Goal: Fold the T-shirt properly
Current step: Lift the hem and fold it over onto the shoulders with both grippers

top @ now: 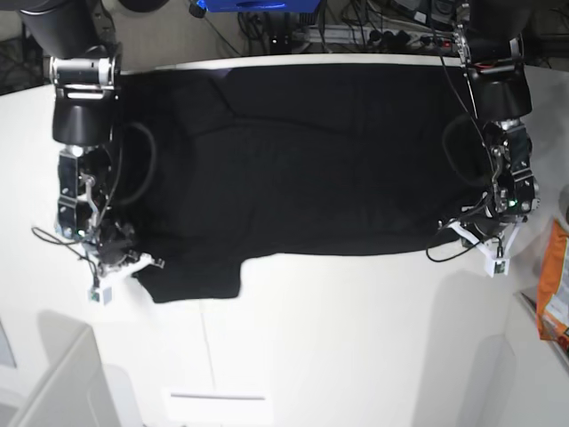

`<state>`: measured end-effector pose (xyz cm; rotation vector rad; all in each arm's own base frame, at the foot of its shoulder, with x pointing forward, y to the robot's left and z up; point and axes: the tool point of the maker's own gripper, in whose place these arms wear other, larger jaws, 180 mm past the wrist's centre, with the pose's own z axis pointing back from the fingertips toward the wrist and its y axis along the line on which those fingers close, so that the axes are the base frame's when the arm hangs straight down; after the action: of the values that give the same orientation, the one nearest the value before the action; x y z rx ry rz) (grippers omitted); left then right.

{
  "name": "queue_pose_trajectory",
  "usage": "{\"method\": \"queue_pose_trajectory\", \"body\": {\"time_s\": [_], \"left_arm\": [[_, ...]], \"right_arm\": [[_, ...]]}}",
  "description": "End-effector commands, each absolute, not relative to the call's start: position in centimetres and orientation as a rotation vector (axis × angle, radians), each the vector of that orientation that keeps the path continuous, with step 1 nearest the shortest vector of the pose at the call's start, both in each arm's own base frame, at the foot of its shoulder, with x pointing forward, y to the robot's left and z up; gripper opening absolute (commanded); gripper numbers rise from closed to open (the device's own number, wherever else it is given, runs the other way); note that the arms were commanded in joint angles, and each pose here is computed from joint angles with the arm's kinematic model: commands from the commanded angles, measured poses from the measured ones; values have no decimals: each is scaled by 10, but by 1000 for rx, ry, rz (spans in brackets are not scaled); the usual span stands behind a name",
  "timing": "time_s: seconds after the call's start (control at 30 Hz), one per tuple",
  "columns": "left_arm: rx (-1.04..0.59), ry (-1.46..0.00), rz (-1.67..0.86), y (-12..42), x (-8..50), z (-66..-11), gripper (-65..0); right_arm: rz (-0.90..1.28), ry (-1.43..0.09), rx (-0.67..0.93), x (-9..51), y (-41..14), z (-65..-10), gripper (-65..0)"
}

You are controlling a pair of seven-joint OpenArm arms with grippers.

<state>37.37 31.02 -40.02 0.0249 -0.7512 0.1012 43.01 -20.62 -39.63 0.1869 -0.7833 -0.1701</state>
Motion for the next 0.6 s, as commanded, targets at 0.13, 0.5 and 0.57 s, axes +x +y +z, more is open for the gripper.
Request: {"method": "queue_pose_trajectory", "body": {"time_s": [0.13,0.5,0.57], "left_arm": [[62,-838,156,333,365,-360,-650],[133,-889,17,310,321,-328,-650],[131,-901,1,301,312,-324,-650]], "right_arm": [[-163,-861,200,434,-211,-357,-650],[-152,-866,181,386,-214,-349,-650],[-159,-857,175,375,-218,-348,-650]]}}
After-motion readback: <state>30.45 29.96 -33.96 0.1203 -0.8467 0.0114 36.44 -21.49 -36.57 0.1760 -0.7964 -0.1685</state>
